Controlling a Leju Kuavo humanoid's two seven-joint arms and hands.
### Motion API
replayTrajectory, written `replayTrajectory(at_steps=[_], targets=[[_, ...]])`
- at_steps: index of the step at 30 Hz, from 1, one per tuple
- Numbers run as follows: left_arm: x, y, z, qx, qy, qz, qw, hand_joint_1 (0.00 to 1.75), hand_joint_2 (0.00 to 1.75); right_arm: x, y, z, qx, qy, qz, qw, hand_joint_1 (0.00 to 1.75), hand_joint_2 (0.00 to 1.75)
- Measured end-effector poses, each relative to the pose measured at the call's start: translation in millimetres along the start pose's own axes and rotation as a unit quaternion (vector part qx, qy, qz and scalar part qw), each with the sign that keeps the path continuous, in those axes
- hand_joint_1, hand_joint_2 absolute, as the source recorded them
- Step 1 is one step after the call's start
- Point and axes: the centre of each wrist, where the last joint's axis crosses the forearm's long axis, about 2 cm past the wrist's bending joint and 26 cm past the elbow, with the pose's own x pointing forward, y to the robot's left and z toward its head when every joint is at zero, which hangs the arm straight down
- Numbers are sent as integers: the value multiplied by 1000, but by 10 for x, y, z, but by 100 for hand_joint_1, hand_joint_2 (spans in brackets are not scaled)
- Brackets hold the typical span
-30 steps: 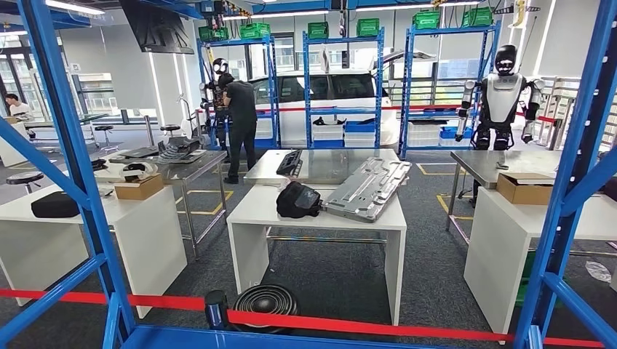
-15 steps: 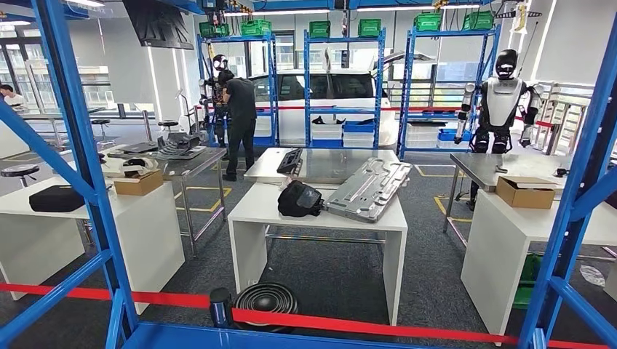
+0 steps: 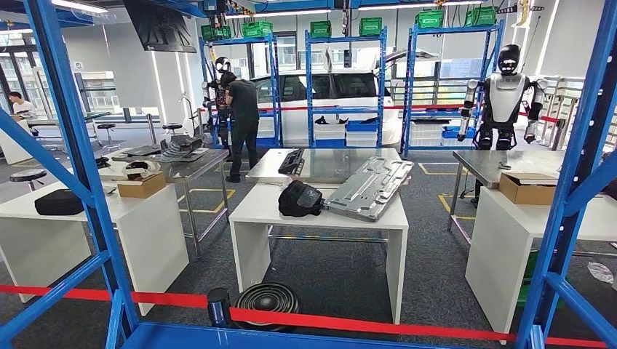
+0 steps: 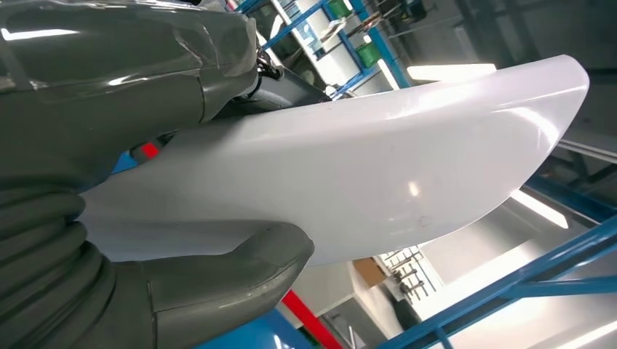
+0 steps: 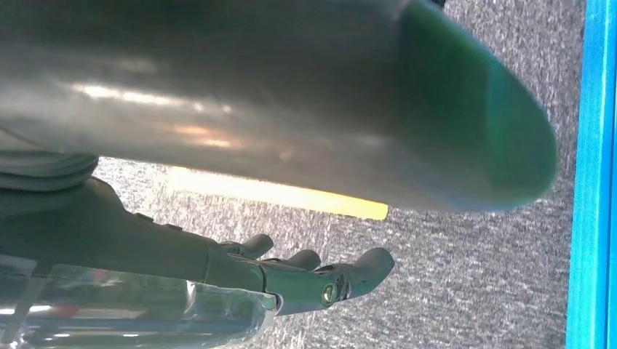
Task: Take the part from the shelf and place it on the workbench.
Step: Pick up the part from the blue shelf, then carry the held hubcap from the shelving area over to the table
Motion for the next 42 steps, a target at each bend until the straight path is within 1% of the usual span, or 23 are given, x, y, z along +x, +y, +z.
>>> replayTrajectory(at_steps=[7,11,19,38,42], targets=[[30,-3,17,11,-4,15,1000,175,175,-3,-7,1,-3,0,1,1000,0,0],[66,11,-9,21,-12,25,999,175,175,11,14,-4,-1,-1,0,1000,0,0],[105,11,-28,36,-14,44,998,175,175,44,24,-19,0,-5,0,1000,0,0],[70,77,16,28,-9,52,998,175,175,55,12,-29,0,-9,-5,1000,0,0],[64,94,20,28,-8,53,998,175,175,70,46,-35,5,-10,-7,1000,0,0]])
